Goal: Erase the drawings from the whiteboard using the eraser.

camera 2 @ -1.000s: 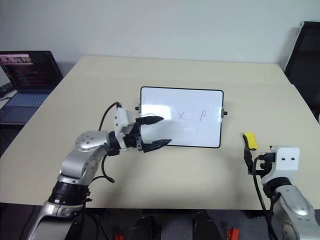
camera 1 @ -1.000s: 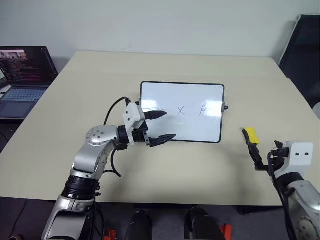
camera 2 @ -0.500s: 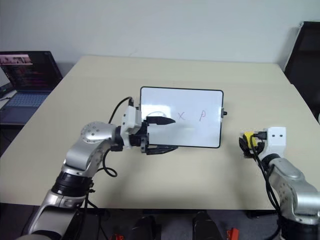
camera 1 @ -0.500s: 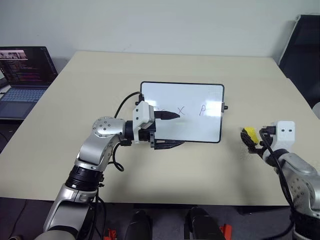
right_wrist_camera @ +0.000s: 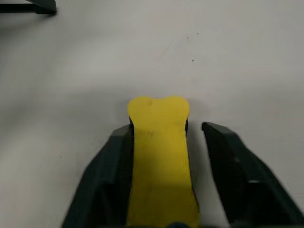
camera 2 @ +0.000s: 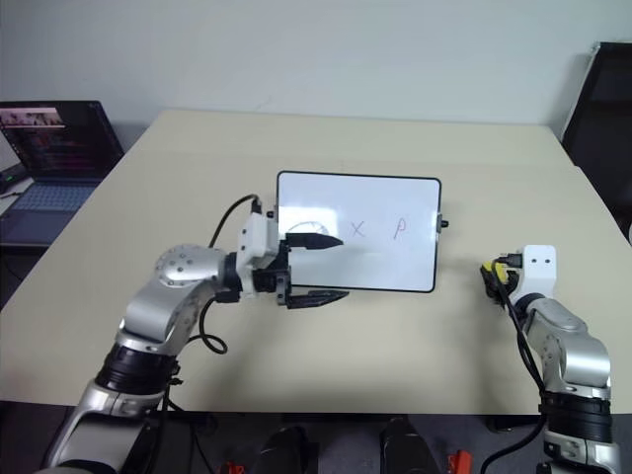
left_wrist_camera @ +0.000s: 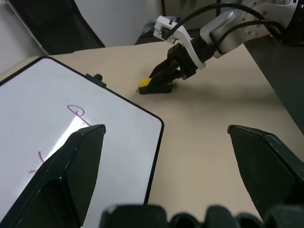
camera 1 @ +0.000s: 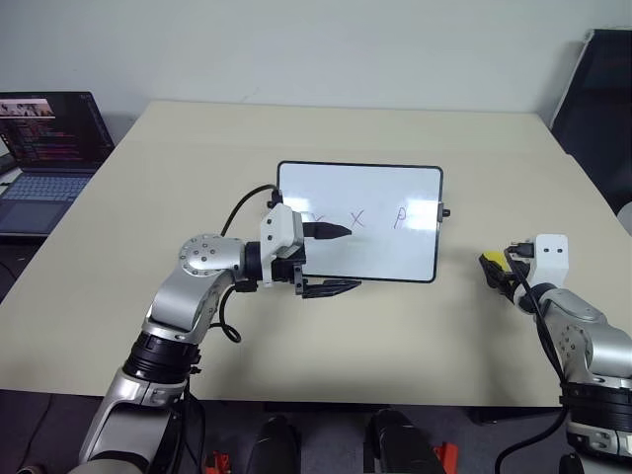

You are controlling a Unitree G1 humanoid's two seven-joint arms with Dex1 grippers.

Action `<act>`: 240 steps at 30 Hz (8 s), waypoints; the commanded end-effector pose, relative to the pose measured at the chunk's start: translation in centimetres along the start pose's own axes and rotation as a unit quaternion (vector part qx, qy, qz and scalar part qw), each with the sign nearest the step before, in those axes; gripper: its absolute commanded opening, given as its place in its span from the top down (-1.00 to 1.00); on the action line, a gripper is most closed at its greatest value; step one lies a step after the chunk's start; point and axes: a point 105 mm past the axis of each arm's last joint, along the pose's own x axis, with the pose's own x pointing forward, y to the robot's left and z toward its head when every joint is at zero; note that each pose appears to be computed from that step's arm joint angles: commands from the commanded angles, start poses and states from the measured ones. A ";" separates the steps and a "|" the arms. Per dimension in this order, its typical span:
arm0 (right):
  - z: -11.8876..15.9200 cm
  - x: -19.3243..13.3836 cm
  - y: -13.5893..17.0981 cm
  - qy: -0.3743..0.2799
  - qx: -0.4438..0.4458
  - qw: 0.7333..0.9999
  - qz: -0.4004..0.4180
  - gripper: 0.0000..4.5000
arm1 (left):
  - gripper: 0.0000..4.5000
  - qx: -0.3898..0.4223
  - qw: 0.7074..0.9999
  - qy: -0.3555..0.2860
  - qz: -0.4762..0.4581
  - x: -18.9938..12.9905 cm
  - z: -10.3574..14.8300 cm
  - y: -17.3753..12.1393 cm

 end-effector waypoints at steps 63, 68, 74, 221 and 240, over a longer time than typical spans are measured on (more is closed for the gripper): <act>4.9 0.2 15.4 -0.076 -0.301 0.929 0.203 0.61 | -1.00 -0.014 0.986 0.040 0.162 -2.1 -1.1 1.4; 4.2 -0.4 15.9 -0.065 -0.330 0.914 0.225 0.61 | -1.00 -0.013 0.986 0.039 0.164 -2.0 -1.1 1.5; 8.3 0.9 14.4 -0.143 -0.337 0.922 0.122 0.61 | -1.00 -0.015 0.986 0.036 0.161 -1.8 -1.1 1.4; 8.5 1.0 20.9 -0.209 -0.474 0.828 0.215 0.62 | -1.00 -0.089 0.959 0.032 0.268 -5.2 -3.3 0.8; 8.3 -2.8 21.0 -0.186 -0.352 0.860 0.319 0.62 | -1.00 -0.098 0.948 0.058 0.299 -8.1 -3.8 1.5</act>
